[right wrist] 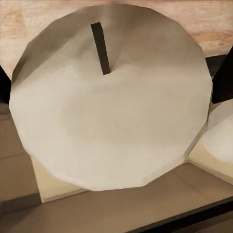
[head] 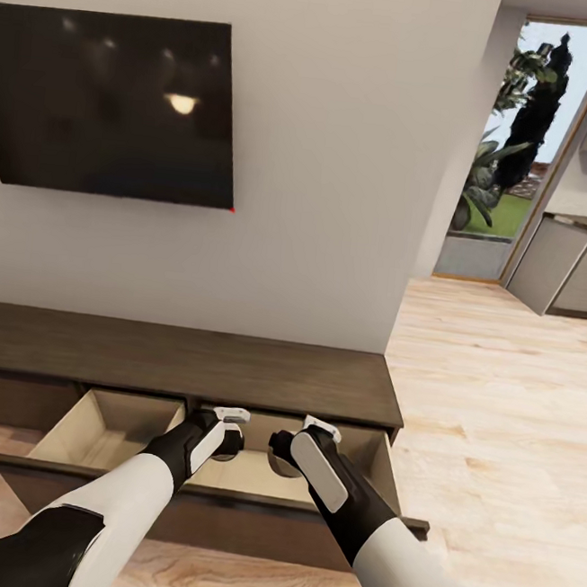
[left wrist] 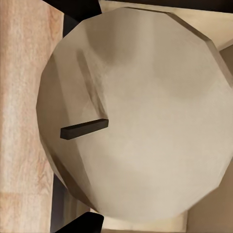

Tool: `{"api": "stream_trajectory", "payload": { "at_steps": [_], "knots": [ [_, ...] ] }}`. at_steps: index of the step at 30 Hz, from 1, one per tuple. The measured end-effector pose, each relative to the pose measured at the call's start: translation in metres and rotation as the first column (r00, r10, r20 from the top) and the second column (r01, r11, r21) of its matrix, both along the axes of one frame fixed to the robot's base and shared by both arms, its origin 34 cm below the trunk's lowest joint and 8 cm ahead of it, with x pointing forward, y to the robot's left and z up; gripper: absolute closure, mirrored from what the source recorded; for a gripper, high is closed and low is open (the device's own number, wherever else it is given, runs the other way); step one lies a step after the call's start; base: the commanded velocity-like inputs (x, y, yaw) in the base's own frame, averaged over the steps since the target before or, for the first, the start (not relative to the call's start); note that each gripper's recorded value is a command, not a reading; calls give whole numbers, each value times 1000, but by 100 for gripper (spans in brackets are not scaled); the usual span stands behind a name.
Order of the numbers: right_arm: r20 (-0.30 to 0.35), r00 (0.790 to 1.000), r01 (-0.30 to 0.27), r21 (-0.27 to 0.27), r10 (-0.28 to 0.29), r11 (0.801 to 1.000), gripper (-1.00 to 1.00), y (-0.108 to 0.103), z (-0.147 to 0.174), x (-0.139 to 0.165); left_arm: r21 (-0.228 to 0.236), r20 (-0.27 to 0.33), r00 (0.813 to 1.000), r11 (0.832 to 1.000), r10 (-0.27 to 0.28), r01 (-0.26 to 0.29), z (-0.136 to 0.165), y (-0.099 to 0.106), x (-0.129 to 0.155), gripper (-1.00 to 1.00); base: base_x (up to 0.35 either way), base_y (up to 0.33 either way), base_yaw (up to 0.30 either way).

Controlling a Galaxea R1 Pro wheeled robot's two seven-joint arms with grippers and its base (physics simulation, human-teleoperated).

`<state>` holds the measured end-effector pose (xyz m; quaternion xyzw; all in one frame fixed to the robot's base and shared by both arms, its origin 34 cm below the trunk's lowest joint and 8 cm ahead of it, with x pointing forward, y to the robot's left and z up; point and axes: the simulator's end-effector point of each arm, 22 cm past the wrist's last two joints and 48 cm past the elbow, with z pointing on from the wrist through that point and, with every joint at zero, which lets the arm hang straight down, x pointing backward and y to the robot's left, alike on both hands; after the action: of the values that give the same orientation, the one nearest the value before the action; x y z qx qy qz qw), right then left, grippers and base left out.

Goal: Place each of the two pumpkins and all three candles from the living room inside a cabinet in the living room (use any cabinet), then make sure every cabinet is closed, and position the cauldron so it is next to a table in the living room.

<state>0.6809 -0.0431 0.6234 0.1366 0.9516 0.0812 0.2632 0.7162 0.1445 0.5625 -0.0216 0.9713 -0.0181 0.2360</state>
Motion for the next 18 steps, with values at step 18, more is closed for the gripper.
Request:
{"api": "stream_trajectory", "payload": {
  "at_steps": [18],
  "knots": [
    [22, 1000, 0, -28, 1, 1000, 100, -5, -34, -2, -4, 1, 1000, 1000, -2, 2, -37, -1, -6, 100, 0, 0, 0]
  ]
}}
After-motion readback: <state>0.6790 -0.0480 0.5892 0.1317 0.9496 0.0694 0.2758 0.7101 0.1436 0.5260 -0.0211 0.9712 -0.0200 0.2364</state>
